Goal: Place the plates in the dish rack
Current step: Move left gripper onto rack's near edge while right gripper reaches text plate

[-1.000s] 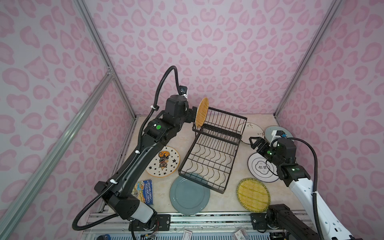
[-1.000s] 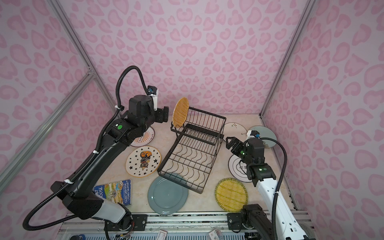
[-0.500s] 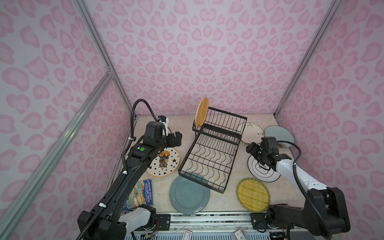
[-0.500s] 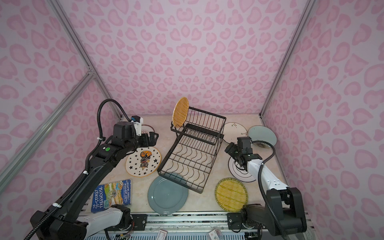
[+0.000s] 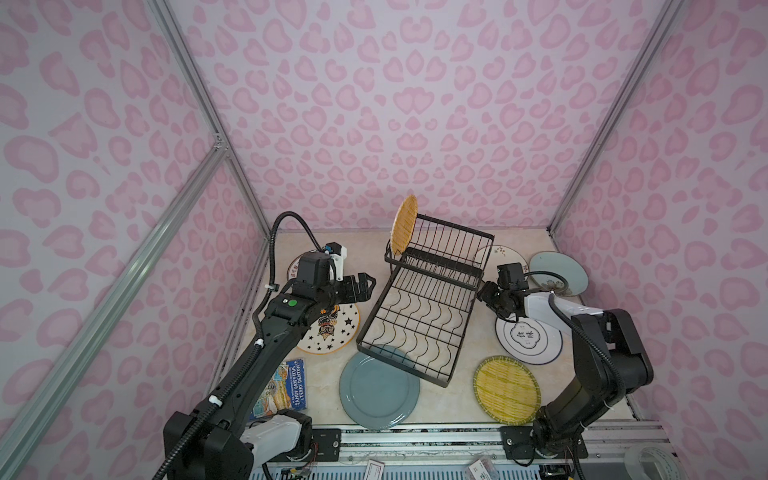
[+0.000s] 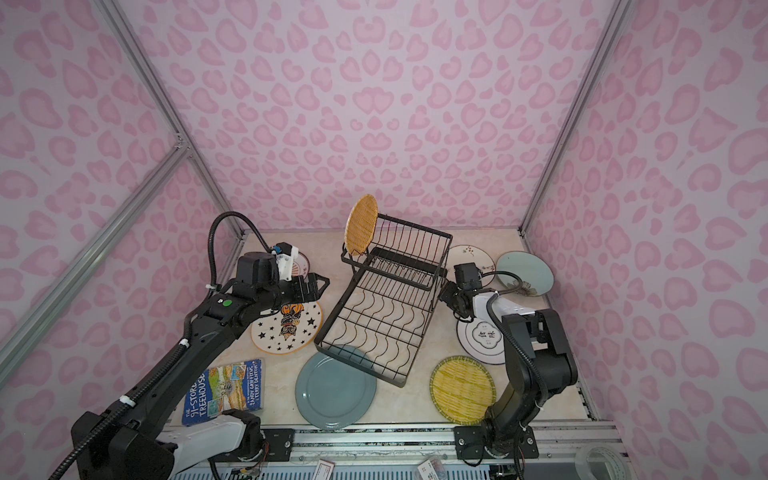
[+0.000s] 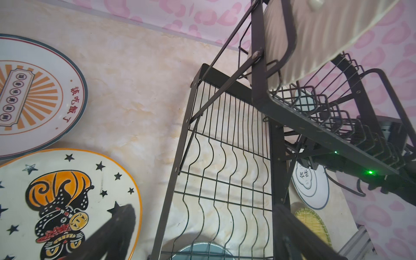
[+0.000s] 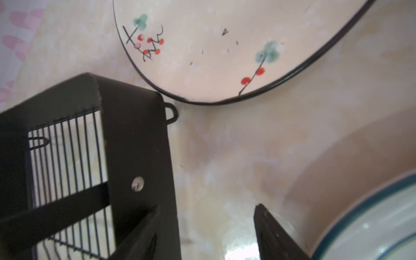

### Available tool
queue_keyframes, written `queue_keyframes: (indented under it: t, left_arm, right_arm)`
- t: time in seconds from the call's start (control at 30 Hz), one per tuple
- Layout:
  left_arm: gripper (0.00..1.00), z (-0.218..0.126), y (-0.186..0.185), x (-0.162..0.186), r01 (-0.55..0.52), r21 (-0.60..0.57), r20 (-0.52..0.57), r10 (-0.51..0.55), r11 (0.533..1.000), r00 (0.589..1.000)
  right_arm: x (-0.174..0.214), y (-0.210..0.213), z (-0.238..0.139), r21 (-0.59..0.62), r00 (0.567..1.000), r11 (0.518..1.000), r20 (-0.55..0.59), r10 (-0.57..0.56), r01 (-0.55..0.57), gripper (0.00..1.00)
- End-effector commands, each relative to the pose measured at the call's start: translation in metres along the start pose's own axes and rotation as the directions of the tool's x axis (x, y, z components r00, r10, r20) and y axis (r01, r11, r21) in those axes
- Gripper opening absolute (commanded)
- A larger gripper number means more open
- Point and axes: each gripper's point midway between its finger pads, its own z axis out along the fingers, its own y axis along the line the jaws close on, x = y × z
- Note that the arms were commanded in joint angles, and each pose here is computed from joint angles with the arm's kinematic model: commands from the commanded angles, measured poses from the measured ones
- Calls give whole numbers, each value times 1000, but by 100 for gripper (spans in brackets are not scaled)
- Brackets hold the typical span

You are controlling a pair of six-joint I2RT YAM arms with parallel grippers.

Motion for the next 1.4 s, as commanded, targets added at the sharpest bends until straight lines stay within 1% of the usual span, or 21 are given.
queue_keyframes:
  t: [0.0, 0.23, 0.37, 0.57, 0.7, 0.8, 0.9, 1.03, 1.13, 1.23, 1.3, 1.37]
  left_arm:
    - [97, 2, -4, -5, 1, 26, 27, -1, 1000, 1000]
    - [98, 6, -1, -1, 12, 24, 17, -12, 1000, 1000]
    - [97, 4, 0, 0, 19, 19, 27, -19, 1000, 999]
    - [97, -1, 0, 0, 19, 17, 36, -19, 1000, 999]
    - [97, -3, 0, -1, 14, 13, 38, -15, 1000, 999]
    - [97, -7, -3, -2, 4, 20, 46, -4, 1000, 999]
    - [97, -11, -7, -3, -11, 40, 56, 9, 999, 998]
    - [97, -18, -17, -2, -36, 90, 64, 31, 995, 997]
    - [97, -24, -26, -2, -52, 133, 79, 41, 990, 996]
    - [97, -28, -33, -1, -64, 174, 83, 50, 983, 995]
    - [97, -29, -35, 0, -68, 188, 84, 53, 980, 995]
    - [97, -28, -36, 1, -70, 195, 84, 55, 978, 995]
  right_arm:
    - [2, 20, 8, -50, 1000, 999, -7, 2, -3, 66]
    - [5, 44, 14, -73, 1000, 997, -2, -24, 23, 66]
    - [7, 60, 20, -95, 998, 994, -19, -56, 53, 66]
    - [3, 83, 25, -135, 995, 986, -27, -98, 94, 69]
    - [-5, 82, 22, -121, 994, 987, -22, -107, 103, 70]
    - [-16, 76, 8, -133, 996, 988, -4, -84, 83, 70]
    - [-28, 73, -21, -153, 995, 984, 41, -88, 93, 72]
    - [-37, 54, -61, -185, 995, 979, 77, -68, 81, 76]
    - [-35, 30, -86, -194, 995, 979, 89, -48, 64, 79]
    - [-32, 0, -109, -150, 994, 988, 104, -23, 39, 82]
    - [-29, -19, -121, -129, 993, 992, 116, 6, 9, 86]
    - [-29, -41, -134, -105, 986, 994, 161, 53, -36, 94]
